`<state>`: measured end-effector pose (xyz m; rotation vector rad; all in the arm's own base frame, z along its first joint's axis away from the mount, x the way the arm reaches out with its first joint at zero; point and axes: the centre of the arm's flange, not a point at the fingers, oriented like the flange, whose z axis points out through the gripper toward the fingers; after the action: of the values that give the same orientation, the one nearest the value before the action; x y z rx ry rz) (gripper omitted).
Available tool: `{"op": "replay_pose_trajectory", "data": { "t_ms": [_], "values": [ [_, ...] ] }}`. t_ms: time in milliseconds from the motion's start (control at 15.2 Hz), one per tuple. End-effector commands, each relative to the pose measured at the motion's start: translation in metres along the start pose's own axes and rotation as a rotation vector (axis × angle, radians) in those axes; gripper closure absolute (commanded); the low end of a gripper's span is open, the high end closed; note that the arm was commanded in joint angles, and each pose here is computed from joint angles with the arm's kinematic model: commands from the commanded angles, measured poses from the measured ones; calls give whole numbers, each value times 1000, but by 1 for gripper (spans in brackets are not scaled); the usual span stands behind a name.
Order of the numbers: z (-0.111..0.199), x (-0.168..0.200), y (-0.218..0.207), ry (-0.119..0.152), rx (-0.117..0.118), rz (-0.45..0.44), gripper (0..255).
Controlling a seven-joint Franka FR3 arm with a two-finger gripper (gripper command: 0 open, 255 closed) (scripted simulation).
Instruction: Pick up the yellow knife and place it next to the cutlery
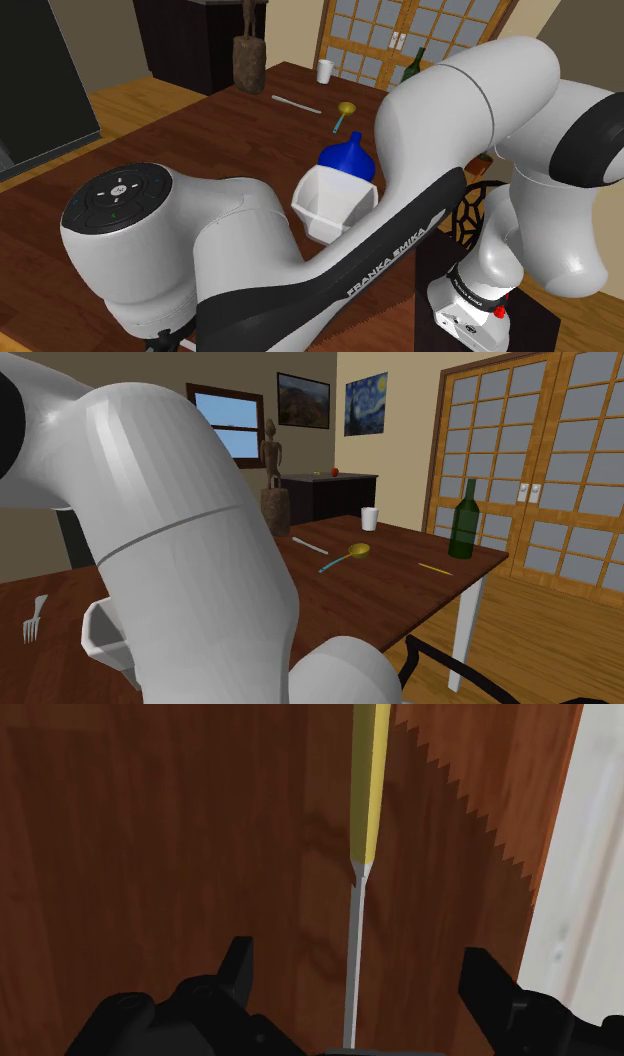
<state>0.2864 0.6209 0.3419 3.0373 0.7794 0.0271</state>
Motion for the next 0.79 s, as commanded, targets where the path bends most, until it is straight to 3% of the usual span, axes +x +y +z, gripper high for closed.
{"op": "replay_pose_trajectory", "data": {
  "t_ms": [0,198,726],
  "values": [
    [-13,0,0,0,0,0,0],
    [-50,0,0,0,0,0,0],
    [-50,0,0,0,0,0,0]
  ]
}}
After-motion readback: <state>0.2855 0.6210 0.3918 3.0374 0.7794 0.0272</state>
